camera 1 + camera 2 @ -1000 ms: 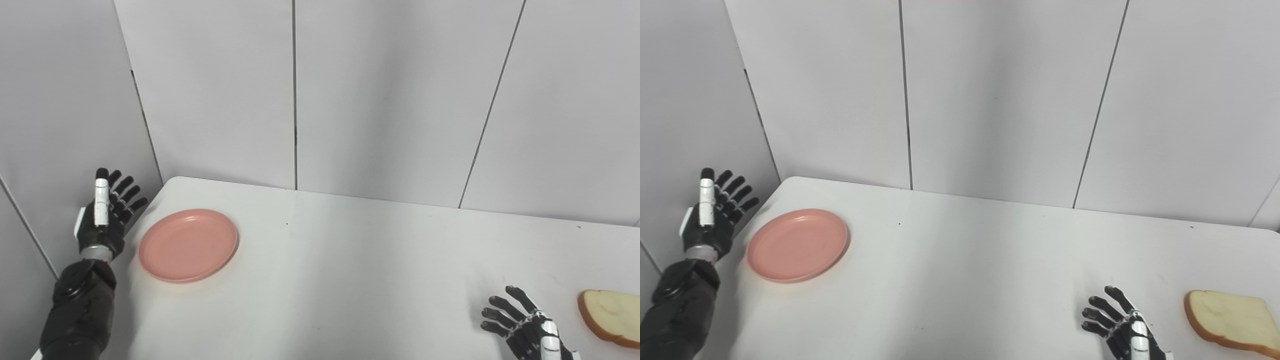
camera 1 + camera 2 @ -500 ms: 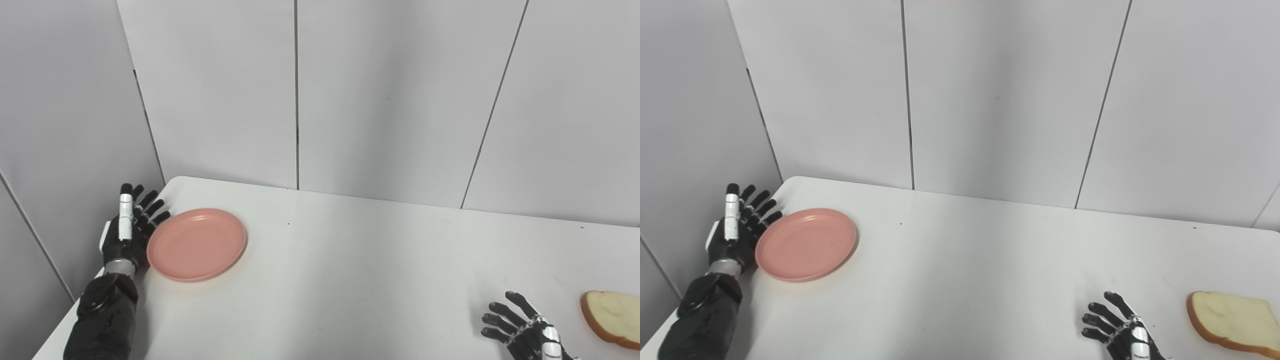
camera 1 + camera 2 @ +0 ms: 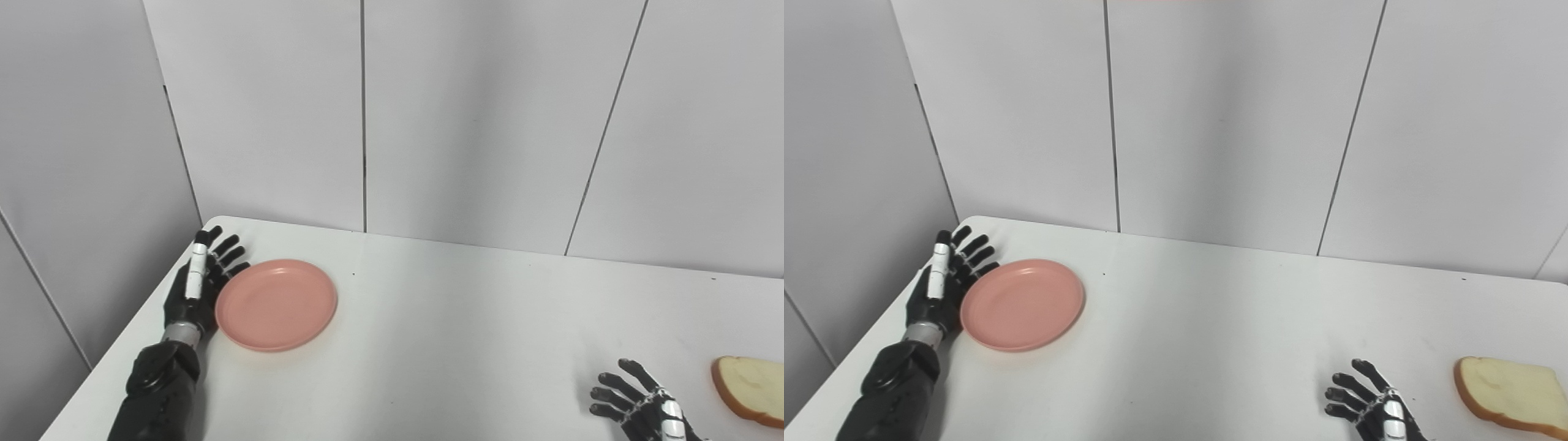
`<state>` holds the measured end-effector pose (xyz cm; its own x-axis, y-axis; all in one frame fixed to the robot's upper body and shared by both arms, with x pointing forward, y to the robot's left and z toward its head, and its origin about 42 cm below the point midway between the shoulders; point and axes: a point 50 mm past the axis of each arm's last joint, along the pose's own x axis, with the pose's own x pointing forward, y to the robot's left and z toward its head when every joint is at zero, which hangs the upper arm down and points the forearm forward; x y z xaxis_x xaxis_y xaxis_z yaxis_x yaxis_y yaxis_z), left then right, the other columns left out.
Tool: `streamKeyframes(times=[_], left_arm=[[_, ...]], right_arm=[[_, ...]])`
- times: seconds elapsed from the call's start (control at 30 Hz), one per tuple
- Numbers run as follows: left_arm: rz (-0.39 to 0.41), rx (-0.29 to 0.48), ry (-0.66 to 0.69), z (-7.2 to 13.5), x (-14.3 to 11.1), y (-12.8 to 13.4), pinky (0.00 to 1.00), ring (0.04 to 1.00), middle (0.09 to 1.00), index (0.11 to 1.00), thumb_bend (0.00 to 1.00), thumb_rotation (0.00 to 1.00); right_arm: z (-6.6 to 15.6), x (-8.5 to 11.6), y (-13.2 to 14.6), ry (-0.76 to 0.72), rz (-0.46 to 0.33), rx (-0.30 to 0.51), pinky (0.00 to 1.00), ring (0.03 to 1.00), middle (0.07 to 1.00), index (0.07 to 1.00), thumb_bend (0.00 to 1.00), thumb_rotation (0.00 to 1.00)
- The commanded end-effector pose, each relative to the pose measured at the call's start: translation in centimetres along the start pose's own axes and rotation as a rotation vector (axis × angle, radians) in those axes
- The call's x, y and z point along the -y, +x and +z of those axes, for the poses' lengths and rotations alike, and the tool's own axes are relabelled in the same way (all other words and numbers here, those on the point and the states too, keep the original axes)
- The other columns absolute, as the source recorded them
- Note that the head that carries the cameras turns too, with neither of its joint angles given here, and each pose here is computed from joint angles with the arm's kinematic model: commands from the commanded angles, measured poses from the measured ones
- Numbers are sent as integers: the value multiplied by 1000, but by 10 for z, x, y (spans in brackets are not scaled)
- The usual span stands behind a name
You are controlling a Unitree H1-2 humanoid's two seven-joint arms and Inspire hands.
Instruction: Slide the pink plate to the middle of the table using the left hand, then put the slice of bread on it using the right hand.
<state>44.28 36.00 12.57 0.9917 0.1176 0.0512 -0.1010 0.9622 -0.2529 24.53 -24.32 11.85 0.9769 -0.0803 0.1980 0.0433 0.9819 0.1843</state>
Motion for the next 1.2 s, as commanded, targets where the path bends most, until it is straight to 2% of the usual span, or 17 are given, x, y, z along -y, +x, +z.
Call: streamKeyframes(times=[0.0, 0.1, 0.23, 0.33, 0.63, 0.87, 1.17], left_arm=[[-46, -14, 4, 1, 10, 3, 708, 829, 828, 861, 996, 780], [-85, -7, 21, 4, 22, 4, 697, 831, 830, 868, 996, 788], [-142, 12, 118, 10, 32, 6, 681, 825, 824, 880, 949, 840], [-163, 11, 121, 11, 41, 7, 703, 813, 806, 870, 940, 818], [-235, 5, 138, 0, 72, 5, 681, 811, 801, 869, 948, 812], [-247, -16, 76, -12, 96, 1, 692, 808, 804, 867, 955, 797], [-237, -53, -35, -31, 132, -16, 721, 827, 819, 871, 955, 821]], right_arm=[[-28, 4, -31, 9, -28, -134, 592, 640, 677, 759, 665, 906], [-28, 4, -31, 4, -25, -131, 593, 640, 676, 757, 666, 905], [-28, 3, -32, 5, -22, -132, 592, 638, 674, 754, 664, 902], [-28, 1, -32, 10, -23, -132, 592, 638, 672, 751, 668, 900], [-28, -5, -35, 20, -21, -131, 582, 620, 664, 739, 670, 885], [-27, -14, -35, 35, -20, -129, 583, 628, 667, 740, 693, 847], [-22, -31, -32, 46, -18, -130, 581, 634, 666, 743, 692, 853]])
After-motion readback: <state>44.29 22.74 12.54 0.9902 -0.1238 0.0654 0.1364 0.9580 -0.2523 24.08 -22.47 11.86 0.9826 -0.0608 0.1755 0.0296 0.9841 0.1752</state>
